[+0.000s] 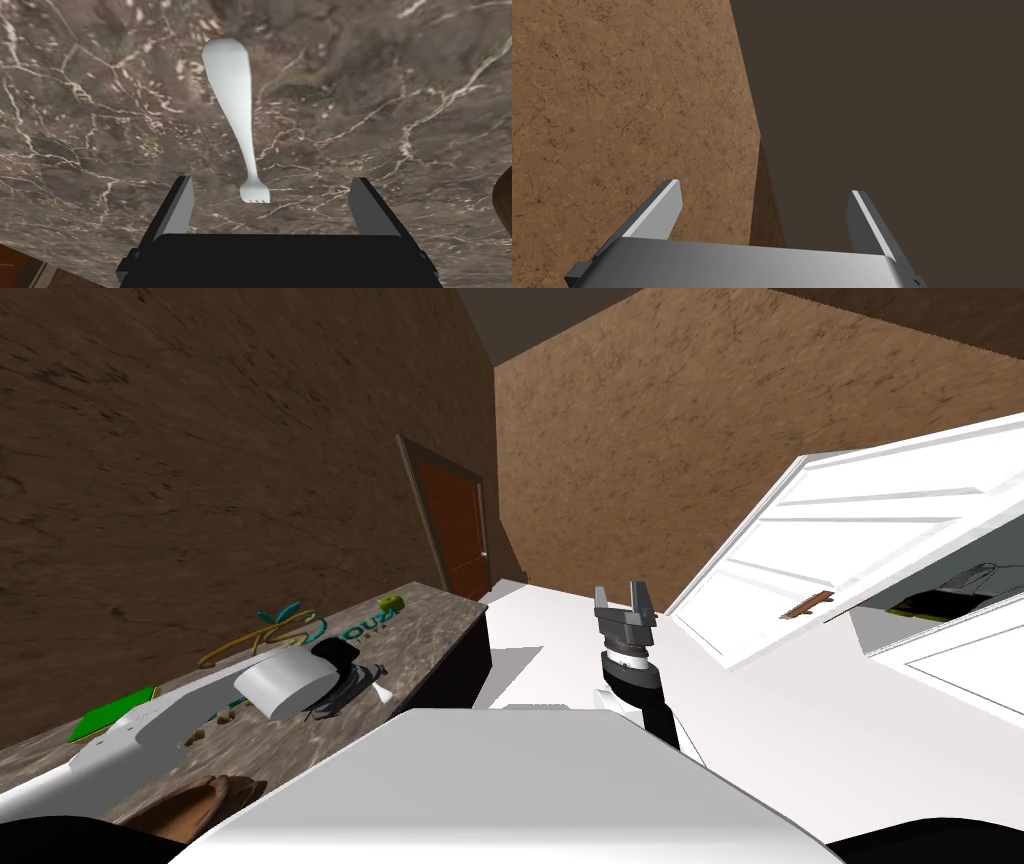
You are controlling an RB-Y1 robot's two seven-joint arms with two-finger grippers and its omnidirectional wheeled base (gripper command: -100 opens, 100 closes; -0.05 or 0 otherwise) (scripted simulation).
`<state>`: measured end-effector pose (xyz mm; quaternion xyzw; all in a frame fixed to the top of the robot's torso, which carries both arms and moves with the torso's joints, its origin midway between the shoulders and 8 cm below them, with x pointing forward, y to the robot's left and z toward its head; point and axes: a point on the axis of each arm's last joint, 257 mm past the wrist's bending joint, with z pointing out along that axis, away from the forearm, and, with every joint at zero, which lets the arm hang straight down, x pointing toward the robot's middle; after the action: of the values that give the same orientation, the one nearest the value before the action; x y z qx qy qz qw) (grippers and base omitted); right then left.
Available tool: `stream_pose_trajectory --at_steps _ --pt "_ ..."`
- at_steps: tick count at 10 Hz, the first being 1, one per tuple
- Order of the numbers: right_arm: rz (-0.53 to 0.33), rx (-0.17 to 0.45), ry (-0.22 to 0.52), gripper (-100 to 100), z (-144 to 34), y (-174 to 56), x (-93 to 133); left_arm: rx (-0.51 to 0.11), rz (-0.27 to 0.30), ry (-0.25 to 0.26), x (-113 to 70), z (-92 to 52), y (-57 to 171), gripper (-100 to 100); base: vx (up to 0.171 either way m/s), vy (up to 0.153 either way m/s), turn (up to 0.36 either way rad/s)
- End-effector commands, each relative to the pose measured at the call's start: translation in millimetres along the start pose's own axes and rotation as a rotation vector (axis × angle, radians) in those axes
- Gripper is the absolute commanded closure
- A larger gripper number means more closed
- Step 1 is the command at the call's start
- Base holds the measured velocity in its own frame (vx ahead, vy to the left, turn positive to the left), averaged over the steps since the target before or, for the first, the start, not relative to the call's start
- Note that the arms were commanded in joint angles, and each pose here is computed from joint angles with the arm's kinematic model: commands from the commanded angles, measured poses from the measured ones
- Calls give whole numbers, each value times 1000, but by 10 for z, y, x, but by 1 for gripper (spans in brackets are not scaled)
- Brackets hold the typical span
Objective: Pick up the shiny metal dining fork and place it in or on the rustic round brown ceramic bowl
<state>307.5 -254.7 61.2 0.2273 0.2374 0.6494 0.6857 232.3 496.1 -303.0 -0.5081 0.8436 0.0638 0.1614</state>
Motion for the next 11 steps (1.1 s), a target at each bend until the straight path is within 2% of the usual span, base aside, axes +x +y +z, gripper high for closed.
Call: stream_pose_trajectory --at_steps 1,5,6,7,8,10,11 --pt "0 0 0 0 0 0 0 0 -22 37 85 35 36 -100 50 47 -90" --pt "0 0 0 0 0 0 0 14 -82 132 336 129 88 -100 44 71 -55" --pt "0 0 0 0 0 0 0 9 -72 117 285 122 94 -100 20 37 -10" --pt "0 0 0 0 0 0 0 11 -73 119 291 124 94 0 3 7 0" --pt "0 0 0 0 0 0 0 9 -85 115 287 232 137 -100 -5 0 -100" --pt "0 0 0 0 0 0 0 6 -95 111 290 340 182 -100 -16 -7 -59" --pt "0 0 0 0 0 0 0 6 -92 113 292 304 176 -100 -6 -3 -10"
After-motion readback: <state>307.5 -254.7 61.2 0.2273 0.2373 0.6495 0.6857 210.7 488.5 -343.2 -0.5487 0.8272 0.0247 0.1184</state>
